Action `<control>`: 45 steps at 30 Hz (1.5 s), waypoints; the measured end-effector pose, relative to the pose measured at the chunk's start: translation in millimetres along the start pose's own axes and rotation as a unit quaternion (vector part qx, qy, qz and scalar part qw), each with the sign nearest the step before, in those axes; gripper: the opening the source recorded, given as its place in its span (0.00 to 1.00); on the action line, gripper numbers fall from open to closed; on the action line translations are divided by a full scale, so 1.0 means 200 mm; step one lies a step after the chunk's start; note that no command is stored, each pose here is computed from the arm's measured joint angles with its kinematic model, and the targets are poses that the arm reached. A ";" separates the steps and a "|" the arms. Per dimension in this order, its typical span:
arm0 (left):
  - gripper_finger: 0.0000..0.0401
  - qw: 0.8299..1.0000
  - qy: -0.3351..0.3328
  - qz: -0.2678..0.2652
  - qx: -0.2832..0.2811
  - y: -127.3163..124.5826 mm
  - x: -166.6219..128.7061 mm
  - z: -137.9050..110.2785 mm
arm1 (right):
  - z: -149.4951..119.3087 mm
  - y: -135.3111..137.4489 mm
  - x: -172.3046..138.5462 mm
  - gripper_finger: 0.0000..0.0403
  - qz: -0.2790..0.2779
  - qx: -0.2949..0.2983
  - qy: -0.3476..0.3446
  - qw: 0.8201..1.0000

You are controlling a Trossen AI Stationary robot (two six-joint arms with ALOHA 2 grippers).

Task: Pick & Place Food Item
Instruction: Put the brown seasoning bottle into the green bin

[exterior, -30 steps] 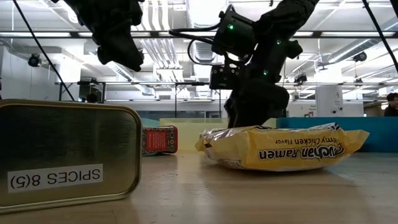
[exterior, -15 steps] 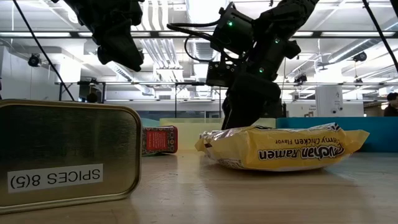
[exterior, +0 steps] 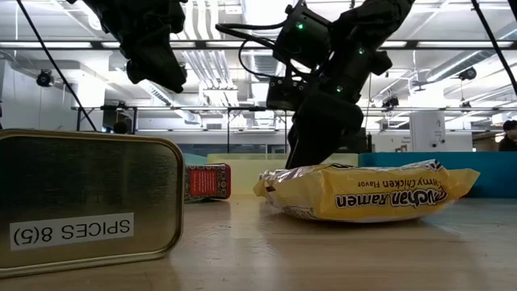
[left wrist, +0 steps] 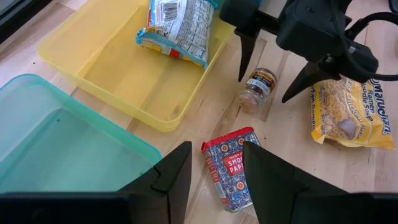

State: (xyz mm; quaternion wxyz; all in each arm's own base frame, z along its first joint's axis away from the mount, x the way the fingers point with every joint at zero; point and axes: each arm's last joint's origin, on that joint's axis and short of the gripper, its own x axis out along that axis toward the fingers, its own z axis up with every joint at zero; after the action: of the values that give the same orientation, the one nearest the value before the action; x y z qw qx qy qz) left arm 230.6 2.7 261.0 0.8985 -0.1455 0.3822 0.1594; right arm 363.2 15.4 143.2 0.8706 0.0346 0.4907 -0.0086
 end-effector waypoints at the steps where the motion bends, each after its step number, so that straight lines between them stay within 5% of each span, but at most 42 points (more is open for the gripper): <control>1: 0.37 1.000 0.000 0.000 0.000 0.00 0.00 0.00 | 0.00 0.00 0.00 0.84 0.000 -0.001 -0.001 1.000; 6: 0.37 1.000 0.000 0.000 0.000 0.00 0.00 0.00 | 0.00 0.02 0.00 0.78 -0.009 -0.007 -0.002 1.000; 16: 0.37 1.000 0.000 0.000 0.000 0.00 0.00 0.00 | 0.00 0.02 0.00 0.43 -0.020 -0.011 -0.004 1.000; 22: 0.37 1.000 0.000 0.000 0.000 0.00 0.00 0.00 | 0.01 0.03 -0.02 0.32 -0.018 -0.012 -0.011 1.000; 45: 0.37 1.000 0.000 0.000 -0.004 0.00 0.00 0.00 | -0.01 0.04 0.00 0.32 -0.001 0.025 0.000 1.000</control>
State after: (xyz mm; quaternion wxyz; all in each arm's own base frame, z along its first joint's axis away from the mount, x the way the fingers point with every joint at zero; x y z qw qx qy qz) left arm 230.6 2.6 261.0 0.8980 -0.1490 0.3816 0.1608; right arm 362.2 23.1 143.7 0.8694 0.0562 0.4904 -0.0216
